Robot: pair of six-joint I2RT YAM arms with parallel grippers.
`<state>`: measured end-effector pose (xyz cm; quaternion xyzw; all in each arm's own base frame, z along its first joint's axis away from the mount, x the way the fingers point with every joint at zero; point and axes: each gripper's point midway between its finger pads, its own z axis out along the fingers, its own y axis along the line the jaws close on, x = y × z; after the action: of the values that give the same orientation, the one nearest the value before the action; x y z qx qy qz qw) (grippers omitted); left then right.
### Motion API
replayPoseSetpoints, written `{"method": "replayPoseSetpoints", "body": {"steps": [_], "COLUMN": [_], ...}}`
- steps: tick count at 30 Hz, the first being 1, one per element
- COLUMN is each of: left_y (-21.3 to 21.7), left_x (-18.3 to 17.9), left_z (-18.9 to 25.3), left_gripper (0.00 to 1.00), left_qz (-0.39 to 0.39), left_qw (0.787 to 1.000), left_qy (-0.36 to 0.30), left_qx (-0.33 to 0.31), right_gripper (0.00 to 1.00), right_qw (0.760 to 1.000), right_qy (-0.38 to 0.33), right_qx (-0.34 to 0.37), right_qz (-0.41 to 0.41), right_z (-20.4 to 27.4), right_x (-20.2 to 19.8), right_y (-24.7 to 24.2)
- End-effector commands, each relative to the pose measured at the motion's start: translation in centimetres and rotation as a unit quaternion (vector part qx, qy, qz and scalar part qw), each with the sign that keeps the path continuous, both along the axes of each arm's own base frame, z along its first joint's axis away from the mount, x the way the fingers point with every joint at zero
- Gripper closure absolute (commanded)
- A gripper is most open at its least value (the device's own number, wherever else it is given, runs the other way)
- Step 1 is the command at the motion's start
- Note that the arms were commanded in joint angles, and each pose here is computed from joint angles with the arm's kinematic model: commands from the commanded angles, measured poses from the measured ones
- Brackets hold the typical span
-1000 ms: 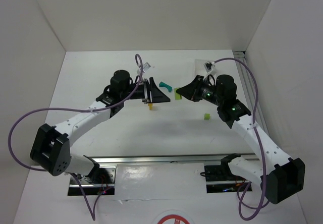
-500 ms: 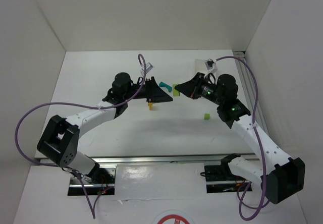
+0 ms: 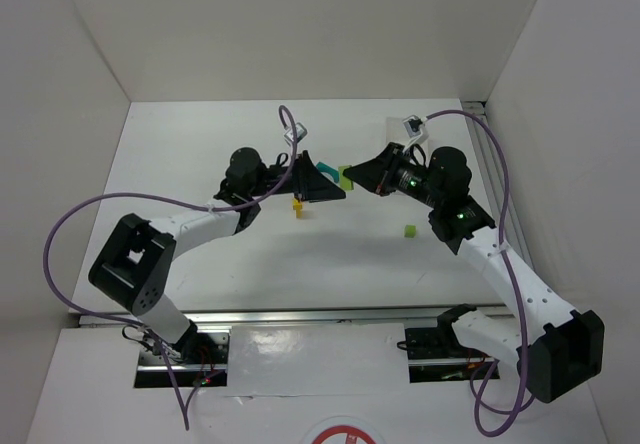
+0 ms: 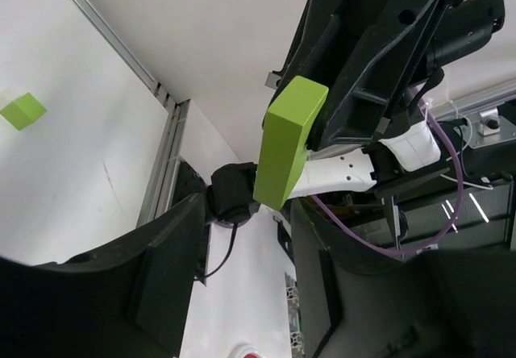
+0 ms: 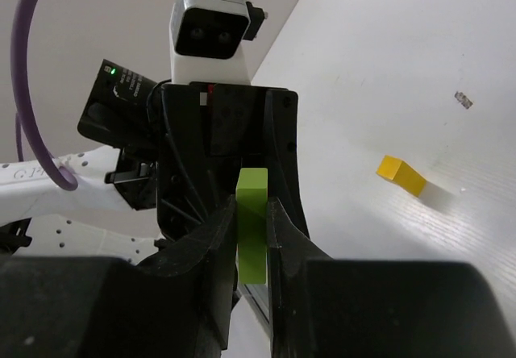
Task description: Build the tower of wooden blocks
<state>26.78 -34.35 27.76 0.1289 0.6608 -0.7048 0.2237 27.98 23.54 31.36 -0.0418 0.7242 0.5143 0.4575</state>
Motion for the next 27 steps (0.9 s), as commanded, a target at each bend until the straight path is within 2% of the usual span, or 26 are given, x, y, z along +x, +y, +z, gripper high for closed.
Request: {"method": "replayPoseSetpoints", "body": {"steps": [1,7,11,12,20,23,27], "left_y": [0.1,0.1,-0.1,-0.1,0.5,1.1,1.9], "left_x": [-1.0,-1.1,-0.8,-0.8,-0.5,0.1,0.6], "left_z": [2.0,2.8,2.9,2.9,1.8,1.1,1.1], "left_gripper": [0.42,0.5,0.62,0.69,0.95,1.0,1.0], "left_qz": [-0.018,-0.021,-0.023,-0.023,-0.025,-0.014,0.0], "left_qw": [0.998,0.998,0.998,0.998,0.999,1.0,1.0], "left_qy": [-0.045,-0.041,-0.043,-0.043,-0.025,-0.015,-0.015], "left_qx": [-0.031,-0.041,-0.049,-0.049,-0.033,-0.02,-0.008], "right_gripper": [0.85,0.85,0.85,0.85,0.85,0.85,0.83], "right_qw": [0.999,0.999,0.999,0.999,0.999,0.999,0.999], "right_qy": [-0.038,-0.029,-0.033,-0.029,-0.033,-0.032,-0.023], "right_qx": [0.015,0.011,0.009,0.007,-0.02,-0.034,-0.046], "right_qz": [0.011,0.02,0.02,0.02,0.006,0.012,0.019], "right_z": [2.0,1.5,1.5,1.3,1.2,1.2,0.3], "right_x": [-0.2,-0.5,-0.4,-0.5,-0.3,-0.5,-1.1], "right_y": [0.4,0.8,0.8,0.7,0.2,0.1,0.0]}}
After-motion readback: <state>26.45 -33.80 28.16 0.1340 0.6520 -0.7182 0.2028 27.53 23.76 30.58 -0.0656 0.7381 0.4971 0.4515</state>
